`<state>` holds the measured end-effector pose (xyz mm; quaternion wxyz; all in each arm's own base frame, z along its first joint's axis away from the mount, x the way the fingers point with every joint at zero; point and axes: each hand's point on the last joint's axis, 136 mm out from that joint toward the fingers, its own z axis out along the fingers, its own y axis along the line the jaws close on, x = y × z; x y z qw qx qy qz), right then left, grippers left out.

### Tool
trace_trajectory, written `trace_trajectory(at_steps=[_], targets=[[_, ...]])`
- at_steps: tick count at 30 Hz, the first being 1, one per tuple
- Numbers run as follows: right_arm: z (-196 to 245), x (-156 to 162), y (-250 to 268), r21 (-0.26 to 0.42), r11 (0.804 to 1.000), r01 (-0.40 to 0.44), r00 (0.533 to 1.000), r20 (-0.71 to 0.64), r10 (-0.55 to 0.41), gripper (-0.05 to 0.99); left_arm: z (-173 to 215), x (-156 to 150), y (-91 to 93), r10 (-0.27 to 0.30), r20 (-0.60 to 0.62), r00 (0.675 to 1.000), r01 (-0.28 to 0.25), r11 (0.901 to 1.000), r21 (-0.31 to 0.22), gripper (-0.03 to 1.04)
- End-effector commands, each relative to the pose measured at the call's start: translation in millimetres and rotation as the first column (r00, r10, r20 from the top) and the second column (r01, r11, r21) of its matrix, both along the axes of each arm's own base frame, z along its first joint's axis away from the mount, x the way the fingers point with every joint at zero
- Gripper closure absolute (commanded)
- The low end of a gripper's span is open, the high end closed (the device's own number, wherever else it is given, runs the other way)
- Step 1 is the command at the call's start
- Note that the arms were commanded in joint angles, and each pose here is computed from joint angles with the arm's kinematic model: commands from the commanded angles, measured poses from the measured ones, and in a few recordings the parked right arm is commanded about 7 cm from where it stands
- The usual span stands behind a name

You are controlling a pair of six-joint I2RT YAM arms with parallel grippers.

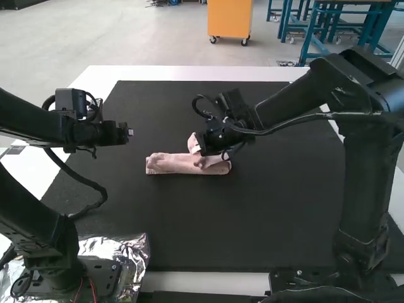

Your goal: Fold the towel.

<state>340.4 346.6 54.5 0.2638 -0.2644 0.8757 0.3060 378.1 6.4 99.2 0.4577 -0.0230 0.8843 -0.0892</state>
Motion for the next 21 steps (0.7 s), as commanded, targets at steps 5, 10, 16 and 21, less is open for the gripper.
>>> trace_trajectory(at_steps=[5, 10, 16, 21], targets=[[3, 2, 49, 0.026, 0.998, -0.059, 0.998, 0.022, 0.058, 0.96, 6, -3, 16.7, 0.038, 0.041, 0.998, -0.039, 0.9989, 0.028, 0.04], [-3, 6, 72, 0.031, 0.996, -0.085, 0.996, 0.029, 0.084, 0.96, 1, -8, 28.7, 0.060, 0.039, 0.997, -0.062, 0.9971, 0.044, 0.04], [-3, 7, 99, 0.044, 0.992, -0.118, 0.992, 0.044, 0.116, 0.96, 0, -9, 35.7, 0.072, 0.043, 0.996, -0.074, 0.9958, 0.054, 0.04], [0, -2, 122, 0.052, 0.986, -0.158, 0.987, 0.039, 0.156, 0.95, 2, -8, 35.7, 0.071, 0.054, 0.996, -0.074, 0.9958, 0.053, 0.04]])
